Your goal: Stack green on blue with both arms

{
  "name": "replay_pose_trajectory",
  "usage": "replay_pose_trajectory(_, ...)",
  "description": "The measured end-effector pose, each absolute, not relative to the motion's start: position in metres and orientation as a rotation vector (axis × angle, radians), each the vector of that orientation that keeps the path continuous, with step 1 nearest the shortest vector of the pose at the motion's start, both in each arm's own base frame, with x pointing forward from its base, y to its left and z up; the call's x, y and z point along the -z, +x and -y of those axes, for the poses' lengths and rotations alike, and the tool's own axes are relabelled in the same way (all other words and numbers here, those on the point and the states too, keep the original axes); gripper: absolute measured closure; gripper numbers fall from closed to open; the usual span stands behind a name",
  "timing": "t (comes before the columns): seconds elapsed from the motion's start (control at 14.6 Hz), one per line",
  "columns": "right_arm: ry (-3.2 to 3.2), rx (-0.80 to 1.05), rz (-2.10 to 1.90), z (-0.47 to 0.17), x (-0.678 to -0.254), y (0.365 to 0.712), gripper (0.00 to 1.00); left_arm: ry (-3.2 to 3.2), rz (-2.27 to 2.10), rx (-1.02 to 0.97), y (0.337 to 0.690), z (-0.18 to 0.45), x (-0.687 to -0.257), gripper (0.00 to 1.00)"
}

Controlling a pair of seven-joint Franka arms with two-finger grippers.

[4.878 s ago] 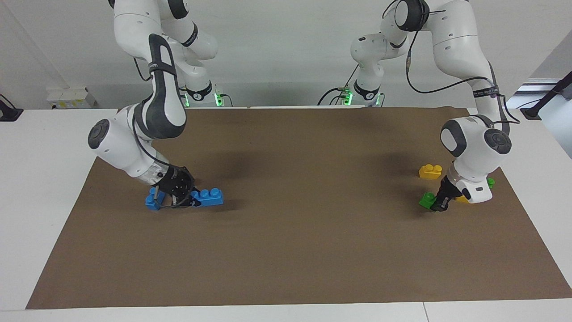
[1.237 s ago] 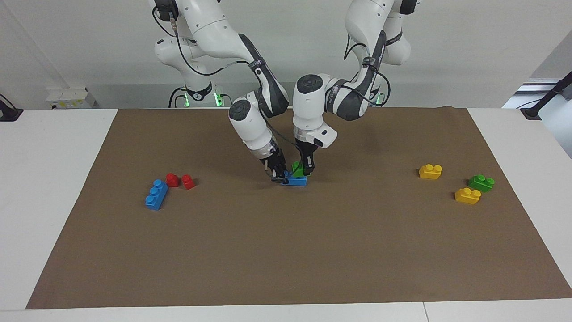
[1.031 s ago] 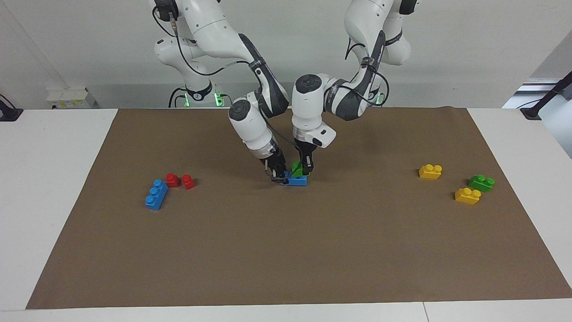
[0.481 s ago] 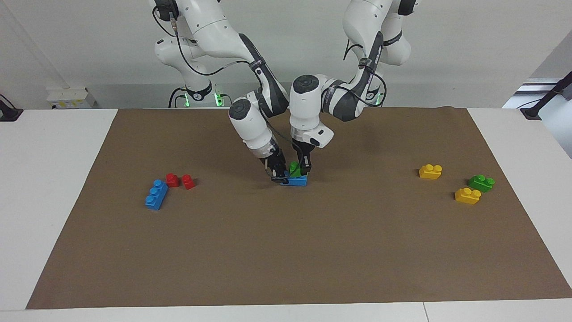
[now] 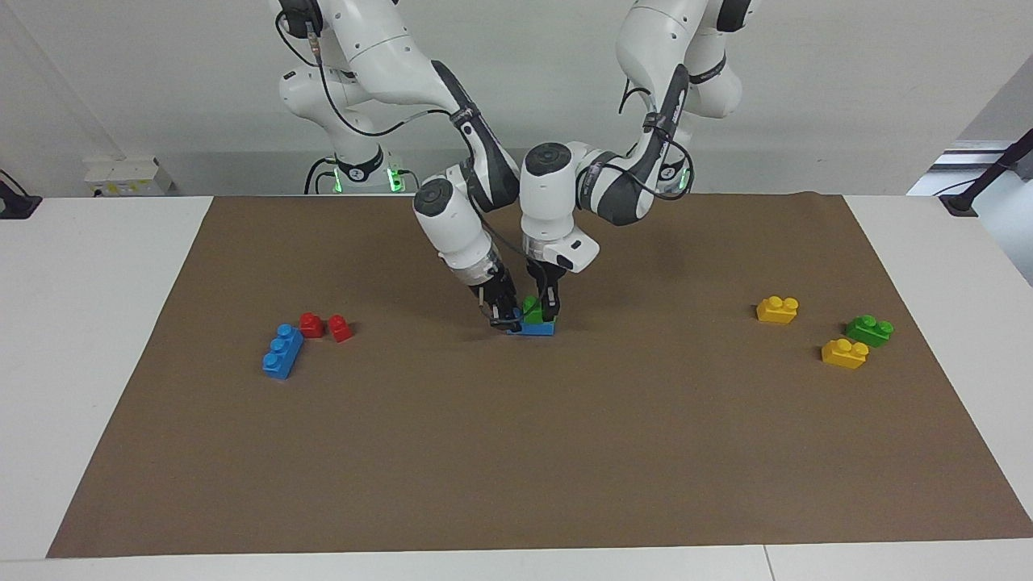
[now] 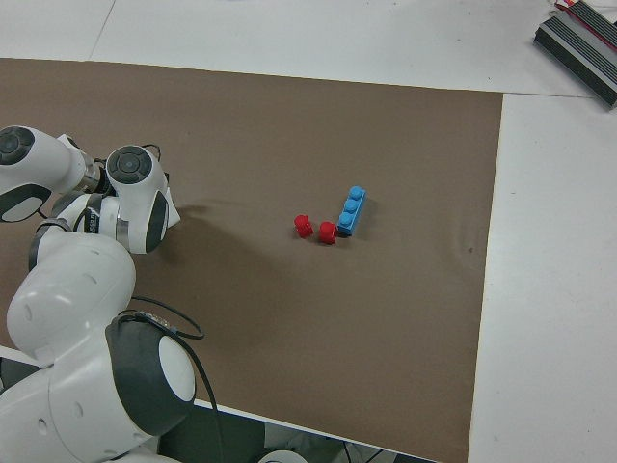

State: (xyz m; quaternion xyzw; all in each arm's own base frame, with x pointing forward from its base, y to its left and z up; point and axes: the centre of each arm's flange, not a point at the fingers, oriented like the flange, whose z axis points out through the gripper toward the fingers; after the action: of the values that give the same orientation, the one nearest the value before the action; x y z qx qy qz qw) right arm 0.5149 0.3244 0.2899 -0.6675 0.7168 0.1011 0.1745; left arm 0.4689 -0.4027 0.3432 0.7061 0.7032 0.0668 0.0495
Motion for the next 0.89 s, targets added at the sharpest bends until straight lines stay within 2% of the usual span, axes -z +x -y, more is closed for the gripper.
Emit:
replay_pose_trajectory(0.27,-1.891,-0.286,-2.032,-0.324,-0.29,0.515,0.66,2.167,-2.126,-0.205,0.469,0.403,-0.343,0.66)
replay_pose_trajectory(0.34,-1.89,-0.286,-2.038,-0.323,-0.288,0.515,0.61,2.171,-2.128,-0.205,0.469,0.402,-0.341,0.59)
replay_pose_trajectory(0.48,-1.888,-0.286,-2.056,-0.317,-0.282,0.513,0.41,2.176,-2.138,-0.203,0.47,0.401,-0.332,0.39)
replay_pose_trajectory(0.62,-1.852,-0.306,-2.081,-0.314,-0.279,0.513,0.38,2.171,-2.139,-0.205,0.472,0.4,-0.333,0.19)
replay_pose_trajectory(0.69,-1.834,-0.315,-2.09,-0.314,-0.279,0.513,0.3,2.17,-2.135,-0.208,0.473,0.399,-0.336,0.05)
replay_pose_trajectory(0.76,-1.825,-0.318,-2.094,-0.313,-0.28,0.514,0.21,2.171,-2.128,-0.212,0.475,0.397,-0.341,0.0)
replay_pose_trajectory(0.82,-1.821,-0.318,-2.096,-0.313,-0.28,0.514,0.21,2.174,-2.123,-0.218,0.476,0.394,-0.348,0.0)
replay_pose_trajectory(0.89,-1.818,-0.318,-2.099,-0.311,-0.28,0.515,0.16,2.179,-2.124,-0.225,0.477,0.389,-0.356,0.0)
